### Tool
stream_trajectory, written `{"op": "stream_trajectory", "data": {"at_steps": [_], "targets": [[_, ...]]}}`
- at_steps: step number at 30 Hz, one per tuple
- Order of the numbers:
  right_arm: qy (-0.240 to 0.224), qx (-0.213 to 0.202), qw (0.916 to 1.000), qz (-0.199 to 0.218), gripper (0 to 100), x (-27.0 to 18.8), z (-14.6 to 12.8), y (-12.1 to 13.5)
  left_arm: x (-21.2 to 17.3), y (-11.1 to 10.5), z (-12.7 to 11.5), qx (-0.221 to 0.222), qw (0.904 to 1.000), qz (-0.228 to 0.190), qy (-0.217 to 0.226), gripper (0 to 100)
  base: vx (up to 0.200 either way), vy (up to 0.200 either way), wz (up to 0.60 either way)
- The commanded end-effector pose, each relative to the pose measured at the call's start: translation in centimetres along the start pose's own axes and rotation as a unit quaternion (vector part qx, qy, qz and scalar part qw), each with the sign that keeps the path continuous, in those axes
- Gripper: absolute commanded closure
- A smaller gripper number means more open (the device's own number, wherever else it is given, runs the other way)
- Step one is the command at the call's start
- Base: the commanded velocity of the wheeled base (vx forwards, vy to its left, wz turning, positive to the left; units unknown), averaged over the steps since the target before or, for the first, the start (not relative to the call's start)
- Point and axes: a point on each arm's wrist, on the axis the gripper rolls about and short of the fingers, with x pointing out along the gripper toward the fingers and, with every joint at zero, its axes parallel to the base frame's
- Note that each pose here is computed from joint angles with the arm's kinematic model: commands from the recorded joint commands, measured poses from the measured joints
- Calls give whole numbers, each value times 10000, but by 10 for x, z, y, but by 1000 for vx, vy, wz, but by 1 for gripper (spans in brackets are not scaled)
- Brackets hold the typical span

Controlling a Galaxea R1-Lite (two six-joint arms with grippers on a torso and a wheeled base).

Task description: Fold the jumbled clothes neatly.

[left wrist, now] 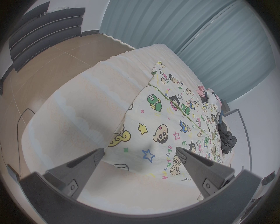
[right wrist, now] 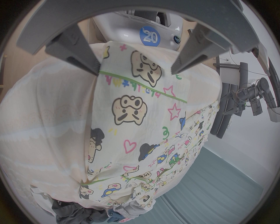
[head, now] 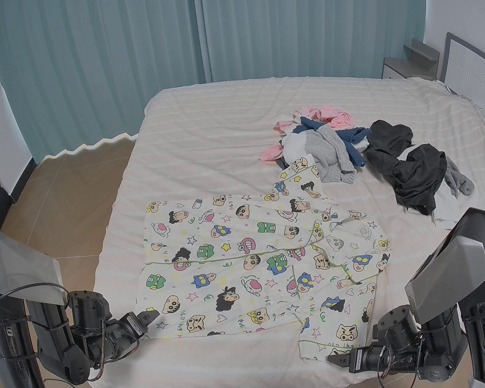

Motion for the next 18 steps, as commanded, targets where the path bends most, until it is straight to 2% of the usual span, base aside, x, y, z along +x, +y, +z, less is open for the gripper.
{"op": "stream_trajectory", "data": {"at_steps": [1,14,18], "targets": [[38,-5,10000,-20,100,1,-1,-1,0,0,0,-4,10000,6,5,0,0,0,0],[-14,16,10000,-66,100,-10,1,-3,1,1,-1,10,10000,32,22,0,0,0,0],[-154,5,9999,28,100,-22,6,0,1,1,-1,17,10000,44,12,0,0,0,0]]}}
